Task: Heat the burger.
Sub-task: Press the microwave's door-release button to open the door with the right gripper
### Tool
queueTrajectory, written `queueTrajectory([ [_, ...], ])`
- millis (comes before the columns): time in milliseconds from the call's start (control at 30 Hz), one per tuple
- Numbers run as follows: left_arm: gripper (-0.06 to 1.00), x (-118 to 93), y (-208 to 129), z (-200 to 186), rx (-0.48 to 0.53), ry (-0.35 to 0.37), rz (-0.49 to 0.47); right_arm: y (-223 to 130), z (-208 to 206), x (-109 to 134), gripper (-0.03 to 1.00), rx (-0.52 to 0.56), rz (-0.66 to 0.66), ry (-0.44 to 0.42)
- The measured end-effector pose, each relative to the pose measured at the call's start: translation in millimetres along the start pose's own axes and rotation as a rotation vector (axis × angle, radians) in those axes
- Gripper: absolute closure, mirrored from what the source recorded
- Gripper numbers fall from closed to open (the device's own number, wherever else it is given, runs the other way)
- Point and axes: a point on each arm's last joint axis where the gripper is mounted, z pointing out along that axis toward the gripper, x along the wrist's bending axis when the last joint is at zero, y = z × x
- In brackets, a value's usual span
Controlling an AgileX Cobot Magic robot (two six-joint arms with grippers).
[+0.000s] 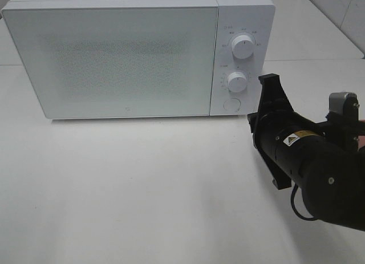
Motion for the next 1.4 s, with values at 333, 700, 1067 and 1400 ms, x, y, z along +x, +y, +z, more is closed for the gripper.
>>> queueTrajectory([
  [333,-0.02,0.0,0.0,0.0,0.000,0.000,0.000,12.8,21.0,3.4,0.96,0.005,0.041,-0.011],
  [700,-0.02,0.0,0.0,0.0,0.000,0.000,0.000,3.6,59.0,-4.9,0.96,0.034,0.096,-0.042],
  [1067,-0.02,0.0,0.0,0.0,0.000,0.000,0.000,-5.5,87.5,-11.6,0.96,0.034,0.128,-0.072],
  [1400,-0.02,0.0,0.0,0.0,0.000,0.000,0.000,-0.5,117.0,-5.8,0.96,0.019,0.156,-0.052],
])
